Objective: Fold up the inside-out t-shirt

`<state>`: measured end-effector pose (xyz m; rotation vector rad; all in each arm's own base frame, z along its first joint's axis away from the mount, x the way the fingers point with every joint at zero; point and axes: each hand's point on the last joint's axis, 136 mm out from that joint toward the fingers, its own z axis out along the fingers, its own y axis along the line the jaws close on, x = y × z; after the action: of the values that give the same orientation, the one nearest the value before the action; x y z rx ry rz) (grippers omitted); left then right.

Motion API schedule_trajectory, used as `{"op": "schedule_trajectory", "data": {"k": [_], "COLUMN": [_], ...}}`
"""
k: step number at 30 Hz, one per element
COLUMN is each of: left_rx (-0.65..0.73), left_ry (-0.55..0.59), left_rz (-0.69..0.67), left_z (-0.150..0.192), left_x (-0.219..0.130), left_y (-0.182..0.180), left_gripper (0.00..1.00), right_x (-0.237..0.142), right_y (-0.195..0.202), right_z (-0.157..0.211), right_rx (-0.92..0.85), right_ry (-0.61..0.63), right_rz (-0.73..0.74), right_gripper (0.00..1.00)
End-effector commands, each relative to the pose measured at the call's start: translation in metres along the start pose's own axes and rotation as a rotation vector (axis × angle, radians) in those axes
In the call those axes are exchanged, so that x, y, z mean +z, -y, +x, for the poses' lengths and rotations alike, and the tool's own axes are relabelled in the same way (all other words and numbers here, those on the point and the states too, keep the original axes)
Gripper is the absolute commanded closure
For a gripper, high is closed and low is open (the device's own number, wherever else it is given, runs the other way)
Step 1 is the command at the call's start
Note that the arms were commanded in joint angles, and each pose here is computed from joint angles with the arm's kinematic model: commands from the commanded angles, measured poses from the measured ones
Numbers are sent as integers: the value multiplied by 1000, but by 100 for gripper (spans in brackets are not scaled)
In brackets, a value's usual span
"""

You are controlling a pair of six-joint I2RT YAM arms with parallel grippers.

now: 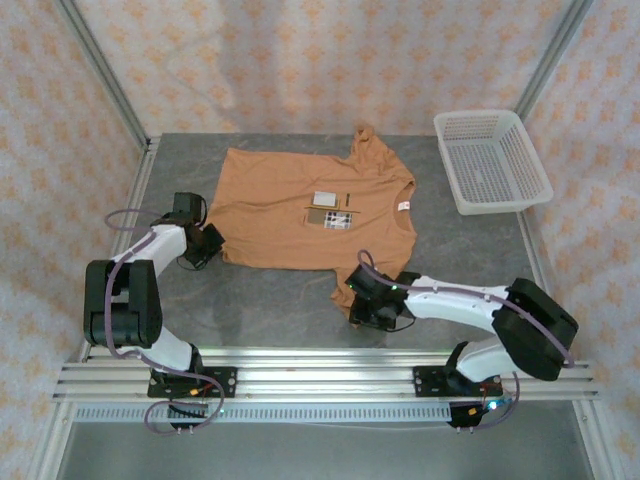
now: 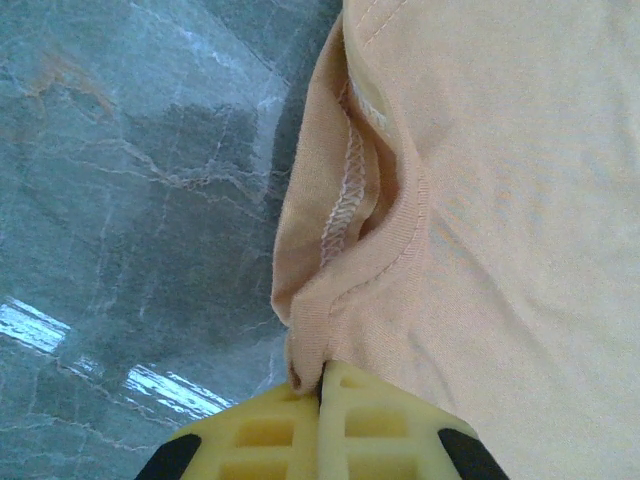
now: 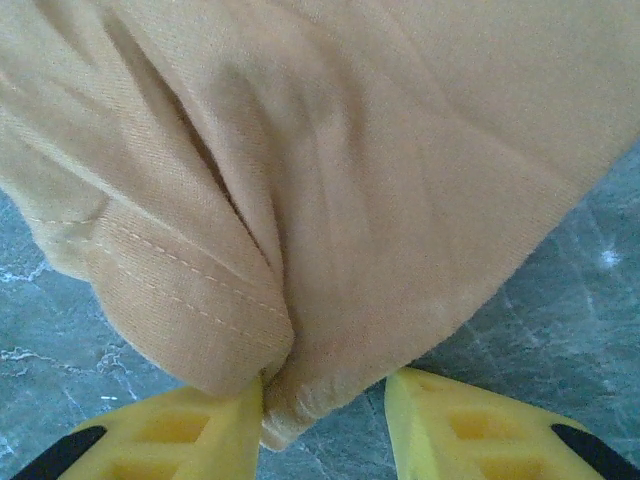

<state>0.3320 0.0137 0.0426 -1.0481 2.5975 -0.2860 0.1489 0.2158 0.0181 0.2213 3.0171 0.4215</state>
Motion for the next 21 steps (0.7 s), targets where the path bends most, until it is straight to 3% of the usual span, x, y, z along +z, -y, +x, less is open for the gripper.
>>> {"op": "schedule_trajectory", "data": {"k": [1, 7, 11, 16, 21], "left_rx": [3, 15, 20, 7, -14], "left_ry": [23, 27, 38, 155, 354], "left_rz": [-12, -16, 12, 143, 327], "left_z": [-3, -5, -10, -37, -74], "left_x": [-9, -15, -30, -92, -197], "left_y": [0, 1, 10, 44, 84], "left_gripper": [100, 100, 100, 100, 100], "right_x": [7, 10, -25, -144, -293], "right_y": [2, -3, -12, -7, -5], "right_z": [-5, -15, -34, -110, -174], "right_rx": [10, -11, -62, -112, -36], "right_ry": [20, 40, 126, 487, 882], "right_rz": [41, 87, 113, 184, 28], "right_gripper": [67, 95, 100, 100, 100]}}
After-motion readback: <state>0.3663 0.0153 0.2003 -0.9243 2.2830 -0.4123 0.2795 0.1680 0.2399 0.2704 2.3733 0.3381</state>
